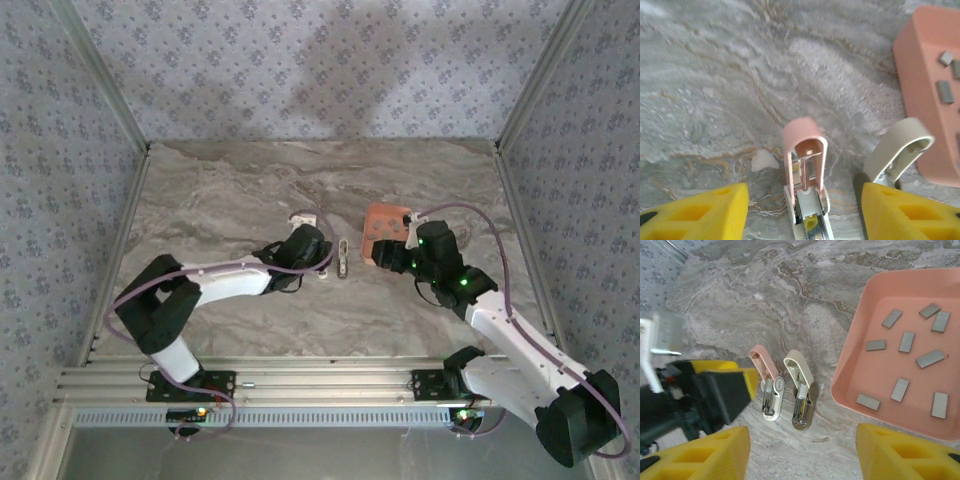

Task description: Load the staples into the stapler

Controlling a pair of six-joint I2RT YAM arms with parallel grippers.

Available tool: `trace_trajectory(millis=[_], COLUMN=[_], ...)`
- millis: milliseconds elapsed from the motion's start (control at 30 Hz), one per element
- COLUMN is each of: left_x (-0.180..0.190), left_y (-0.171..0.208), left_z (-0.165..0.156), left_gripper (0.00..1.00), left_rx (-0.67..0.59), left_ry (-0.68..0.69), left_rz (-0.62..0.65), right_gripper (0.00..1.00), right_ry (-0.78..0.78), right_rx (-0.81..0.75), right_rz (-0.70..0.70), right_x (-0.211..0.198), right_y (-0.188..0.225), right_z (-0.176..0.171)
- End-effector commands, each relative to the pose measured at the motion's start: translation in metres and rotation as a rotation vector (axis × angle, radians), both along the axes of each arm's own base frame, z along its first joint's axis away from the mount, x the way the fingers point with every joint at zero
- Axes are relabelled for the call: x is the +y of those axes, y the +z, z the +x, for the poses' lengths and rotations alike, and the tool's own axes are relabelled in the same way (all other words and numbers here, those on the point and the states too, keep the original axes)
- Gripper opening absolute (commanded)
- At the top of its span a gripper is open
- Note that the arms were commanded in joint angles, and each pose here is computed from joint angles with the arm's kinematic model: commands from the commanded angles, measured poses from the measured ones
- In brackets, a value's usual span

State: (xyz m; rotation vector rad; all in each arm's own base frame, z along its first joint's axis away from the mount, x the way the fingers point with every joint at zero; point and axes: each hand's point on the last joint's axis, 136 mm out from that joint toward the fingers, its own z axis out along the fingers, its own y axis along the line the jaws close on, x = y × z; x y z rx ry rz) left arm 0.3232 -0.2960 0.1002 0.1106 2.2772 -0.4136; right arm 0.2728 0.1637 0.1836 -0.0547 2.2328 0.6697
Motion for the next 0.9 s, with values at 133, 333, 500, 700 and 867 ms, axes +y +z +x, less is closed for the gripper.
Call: trace_trajectory(millis=[133,333,500,700,867], left_x=[0.031,0.057,0.076,0.097,0.111], left_y=[0.036,0.046,0.048,0.046,0.040], left_z=[-0.009,-0.021,-0.031,-0.038,-0.039], left_gripper=[0.72,0.78,0.80,0.82,0.85], left_rx=[-0.072,-0.073,-0.070,-0.052,-0.040], left_ry=[0.056,0.100,0.122,0.148,0.176], left_rz=[0.023,0.056,0.059,0.071,0.067], right_gripper=[0.59,0.59,0.59,0.59,0.59], right_ry=[0.010,0.015,-0.017,-0.023,-0.013], right_rx=[0.065,0.122,0.174,0.251,0.358], right_rz=[0.009,0.004,0.001,0.004,-0.025], right_x=[0.001,0.000,-0.006,-0.009,-0.010], right_y=[-0.008,-0.015,-0.023,-0.033,-0.047], right_z=[-0.002,-0.005,-0.008,-0.005,-0.002])
